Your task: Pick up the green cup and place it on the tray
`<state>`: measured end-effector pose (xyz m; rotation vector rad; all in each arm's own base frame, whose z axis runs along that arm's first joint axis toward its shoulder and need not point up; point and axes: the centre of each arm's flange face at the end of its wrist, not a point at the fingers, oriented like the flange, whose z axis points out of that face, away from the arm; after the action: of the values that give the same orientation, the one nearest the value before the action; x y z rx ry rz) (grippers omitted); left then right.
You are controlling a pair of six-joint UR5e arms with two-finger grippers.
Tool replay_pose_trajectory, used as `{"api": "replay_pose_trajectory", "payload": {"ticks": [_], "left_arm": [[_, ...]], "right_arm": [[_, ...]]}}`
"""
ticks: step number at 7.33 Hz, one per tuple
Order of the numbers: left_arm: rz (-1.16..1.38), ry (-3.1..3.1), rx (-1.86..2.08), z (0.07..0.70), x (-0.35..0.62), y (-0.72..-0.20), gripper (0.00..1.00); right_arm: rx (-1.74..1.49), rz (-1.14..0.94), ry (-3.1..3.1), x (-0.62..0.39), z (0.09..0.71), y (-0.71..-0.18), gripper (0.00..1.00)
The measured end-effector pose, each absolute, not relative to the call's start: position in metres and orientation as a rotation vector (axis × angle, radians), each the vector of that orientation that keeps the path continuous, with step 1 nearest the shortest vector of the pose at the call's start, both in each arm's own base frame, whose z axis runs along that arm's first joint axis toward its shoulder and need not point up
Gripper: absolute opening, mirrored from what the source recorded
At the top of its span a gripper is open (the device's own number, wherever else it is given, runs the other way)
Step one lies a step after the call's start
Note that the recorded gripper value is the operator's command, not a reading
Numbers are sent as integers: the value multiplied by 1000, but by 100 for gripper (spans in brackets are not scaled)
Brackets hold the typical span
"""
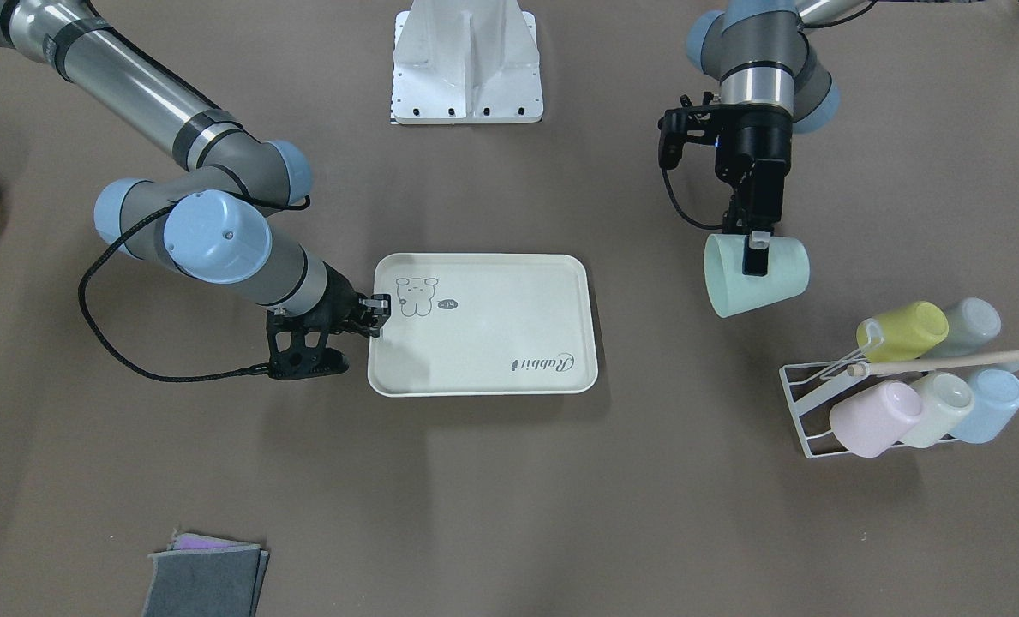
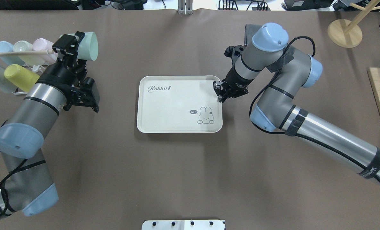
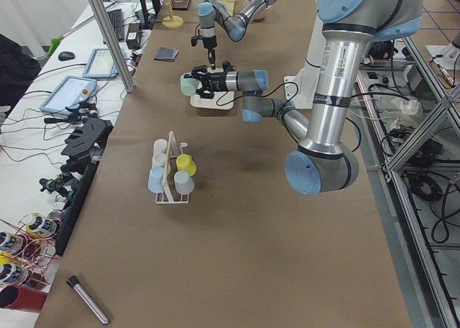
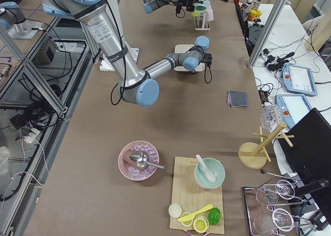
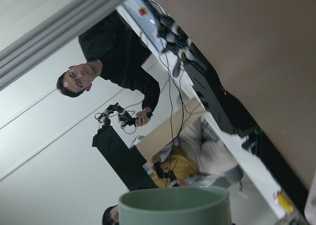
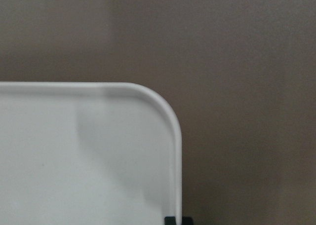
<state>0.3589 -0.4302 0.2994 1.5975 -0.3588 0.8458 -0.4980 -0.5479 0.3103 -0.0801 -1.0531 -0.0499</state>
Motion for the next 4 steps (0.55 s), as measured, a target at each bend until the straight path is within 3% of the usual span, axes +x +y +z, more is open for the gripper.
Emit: {"api": "replay_pose_trajectory", "payload": {"ticks": [4], "left_arm": [[467, 514, 1658, 307, 435, -382, 12]], "right_arm": [[-93, -82, -1043, -509, 326, -527, 0]]}}
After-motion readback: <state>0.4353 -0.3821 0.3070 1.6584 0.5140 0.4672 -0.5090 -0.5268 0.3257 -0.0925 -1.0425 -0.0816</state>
